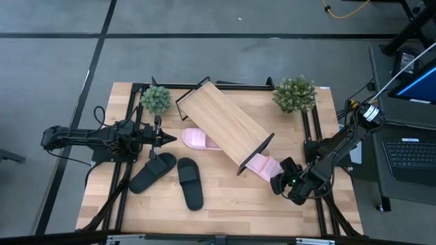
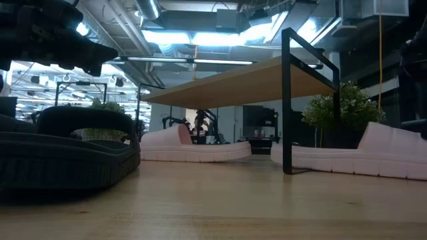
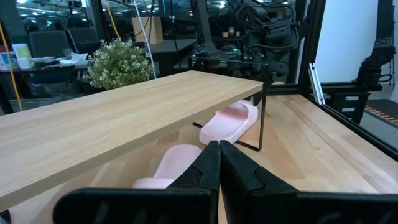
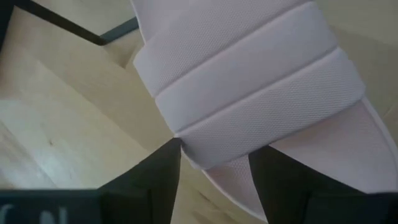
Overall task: Pick and place slides into the shelf
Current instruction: Put the right pink slipper on the shelf
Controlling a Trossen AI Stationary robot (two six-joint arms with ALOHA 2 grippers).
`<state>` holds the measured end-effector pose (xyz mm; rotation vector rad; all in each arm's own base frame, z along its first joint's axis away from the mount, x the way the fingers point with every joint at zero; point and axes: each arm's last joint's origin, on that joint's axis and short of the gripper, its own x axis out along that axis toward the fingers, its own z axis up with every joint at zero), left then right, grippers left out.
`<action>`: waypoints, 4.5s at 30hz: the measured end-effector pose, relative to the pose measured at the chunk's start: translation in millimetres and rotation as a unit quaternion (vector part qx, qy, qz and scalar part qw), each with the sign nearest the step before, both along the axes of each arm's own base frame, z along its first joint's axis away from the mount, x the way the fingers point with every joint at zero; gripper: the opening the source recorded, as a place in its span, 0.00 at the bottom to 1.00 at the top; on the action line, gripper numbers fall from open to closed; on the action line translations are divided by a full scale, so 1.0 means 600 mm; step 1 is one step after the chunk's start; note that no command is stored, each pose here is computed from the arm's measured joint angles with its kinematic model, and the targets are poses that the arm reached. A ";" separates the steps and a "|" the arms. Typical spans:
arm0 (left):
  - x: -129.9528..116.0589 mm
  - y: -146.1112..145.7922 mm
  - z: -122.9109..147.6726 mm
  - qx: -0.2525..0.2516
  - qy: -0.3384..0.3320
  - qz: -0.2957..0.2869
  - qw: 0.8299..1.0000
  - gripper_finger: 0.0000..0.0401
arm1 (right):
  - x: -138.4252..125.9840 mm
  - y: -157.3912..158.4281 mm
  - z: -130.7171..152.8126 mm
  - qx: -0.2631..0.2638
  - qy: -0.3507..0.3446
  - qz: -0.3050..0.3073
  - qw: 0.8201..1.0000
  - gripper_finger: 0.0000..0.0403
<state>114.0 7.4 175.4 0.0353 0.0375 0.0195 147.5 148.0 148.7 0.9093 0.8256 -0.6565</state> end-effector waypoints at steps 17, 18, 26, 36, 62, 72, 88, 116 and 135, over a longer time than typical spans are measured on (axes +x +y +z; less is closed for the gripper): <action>0.000 0.000 0.000 0.000 0.000 0.000 1.000 0.00 | 0.003 -0.003 0.002 -0.027 -0.030 -0.010 0.999 0.47; 0.000 0.000 0.000 0.000 0.000 0.000 1.000 0.00 | 0.003 -0.003 0.001 -0.028 -0.029 -0.011 0.999 0.47; 0.000 0.000 0.000 0.000 0.000 0.000 1.000 0.00 | 0.009 0.004 -0.018 -0.042 -0.022 -0.013 0.999 0.46; 0.000 0.000 0.000 0.000 0.000 0.000 1.000 0.00 | 0.021 0.018 -0.045 -0.050 -0.027 -0.014 0.998 0.14; 0.000 0.000 0.000 0.000 0.000 0.000 1.000 0.00 | -0.003 0.000 0.007 -0.037 -0.013 0.044 0.998 0.03; 0.000 0.000 0.000 0.000 0.000 0.000 1.000 0.00 | -0.024 -0.018 0.063 -0.057 0.039 0.056 0.996 0.03; 0.000 0.000 0.000 0.000 0.000 0.000 1.000 0.00 | -0.038 0.008 0.210 -0.019 0.087 0.099 0.991 0.03; 0.000 0.000 0.000 0.000 0.000 0.000 1.000 0.00 | -0.066 -0.020 0.277 -0.032 0.195 0.082 0.977 0.03; 0.000 0.000 0.000 0.000 0.000 0.000 1.000 0.00 | -0.058 -0.008 0.340 0.013 0.134 0.167 0.977 0.02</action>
